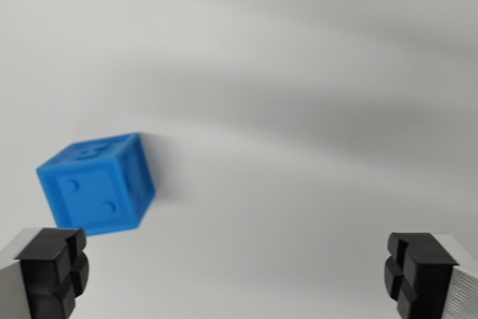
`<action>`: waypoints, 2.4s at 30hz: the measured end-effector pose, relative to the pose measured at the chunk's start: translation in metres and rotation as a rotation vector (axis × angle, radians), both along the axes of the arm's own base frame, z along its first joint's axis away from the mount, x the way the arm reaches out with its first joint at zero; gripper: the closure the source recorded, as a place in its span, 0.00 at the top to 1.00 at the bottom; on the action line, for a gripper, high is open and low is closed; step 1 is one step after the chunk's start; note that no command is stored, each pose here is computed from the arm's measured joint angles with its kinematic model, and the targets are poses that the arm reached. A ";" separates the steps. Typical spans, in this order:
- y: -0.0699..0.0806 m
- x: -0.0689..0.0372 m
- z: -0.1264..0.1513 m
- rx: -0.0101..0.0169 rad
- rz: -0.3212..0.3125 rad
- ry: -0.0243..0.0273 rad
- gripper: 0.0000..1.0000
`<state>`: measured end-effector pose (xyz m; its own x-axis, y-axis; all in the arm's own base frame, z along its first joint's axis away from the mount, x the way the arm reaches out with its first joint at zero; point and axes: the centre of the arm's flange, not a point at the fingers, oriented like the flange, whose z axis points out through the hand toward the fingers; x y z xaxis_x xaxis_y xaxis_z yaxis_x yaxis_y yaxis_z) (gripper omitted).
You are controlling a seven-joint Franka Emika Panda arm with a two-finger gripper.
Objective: Stack cube
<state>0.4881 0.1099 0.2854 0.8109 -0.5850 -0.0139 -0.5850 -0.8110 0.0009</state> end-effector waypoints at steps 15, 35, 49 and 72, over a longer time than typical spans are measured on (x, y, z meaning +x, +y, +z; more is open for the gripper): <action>0.037 -0.029 -0.046 -0.0026 0.078 -0.0030 1.00; 0.086 -0.068 -0.106 -0.0059 0.182 -0.0067 1.00; 0.088 -0.073 -0.158 -0.0061 0.187 -0.0041 1.00; 0.089 -0.072 -0.171 -0.0063 0.188 -0.0070 0.00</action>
<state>0.4158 0.1986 0.1145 0.9060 -0.4233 -0.0047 -0.4232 -0.9060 0.0028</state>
